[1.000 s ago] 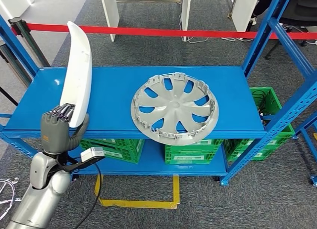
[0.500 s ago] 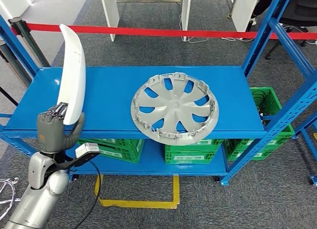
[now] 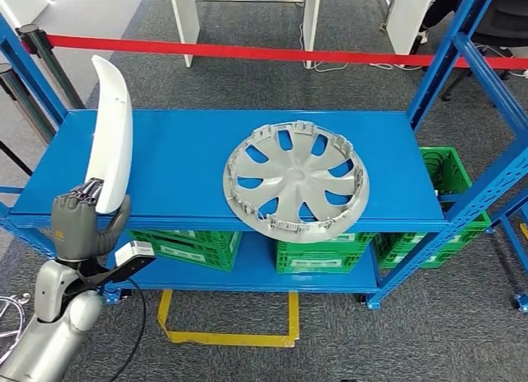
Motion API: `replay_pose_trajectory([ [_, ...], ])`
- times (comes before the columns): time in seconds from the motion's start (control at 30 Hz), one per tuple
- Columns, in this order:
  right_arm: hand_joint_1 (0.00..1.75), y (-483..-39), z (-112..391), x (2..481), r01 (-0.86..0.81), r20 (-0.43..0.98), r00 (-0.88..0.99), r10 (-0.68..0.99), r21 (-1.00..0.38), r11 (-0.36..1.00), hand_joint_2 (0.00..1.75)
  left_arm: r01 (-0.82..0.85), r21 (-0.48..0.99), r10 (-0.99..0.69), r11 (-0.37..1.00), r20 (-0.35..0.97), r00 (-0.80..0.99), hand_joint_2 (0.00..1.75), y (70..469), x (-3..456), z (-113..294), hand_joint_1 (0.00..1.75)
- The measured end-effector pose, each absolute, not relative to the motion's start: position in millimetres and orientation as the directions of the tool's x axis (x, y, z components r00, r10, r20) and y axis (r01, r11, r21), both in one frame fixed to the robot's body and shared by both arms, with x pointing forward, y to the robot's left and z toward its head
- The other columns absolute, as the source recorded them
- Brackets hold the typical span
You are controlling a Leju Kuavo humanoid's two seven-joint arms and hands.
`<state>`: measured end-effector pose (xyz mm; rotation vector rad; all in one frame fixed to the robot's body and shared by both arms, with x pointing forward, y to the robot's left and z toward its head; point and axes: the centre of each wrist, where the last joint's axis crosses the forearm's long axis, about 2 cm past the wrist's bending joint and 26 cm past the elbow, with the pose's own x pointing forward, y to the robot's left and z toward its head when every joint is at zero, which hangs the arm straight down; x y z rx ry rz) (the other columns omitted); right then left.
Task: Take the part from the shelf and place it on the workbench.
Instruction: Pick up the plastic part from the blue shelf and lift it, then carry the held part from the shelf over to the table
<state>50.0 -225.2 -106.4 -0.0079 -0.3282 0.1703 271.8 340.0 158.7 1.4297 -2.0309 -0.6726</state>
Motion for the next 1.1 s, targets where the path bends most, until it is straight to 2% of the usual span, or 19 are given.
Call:
replay_pose_trajectory([
  [1.1,0.0,-218.3,-105.5,49.8,-0.165,0.318,0.934,0.164,-0.023,0.986,0.0,-0.647,0.717,-0.96,0.262,0.125,-0.25,1.75,348.3,263.5,154.0,1.75],
])
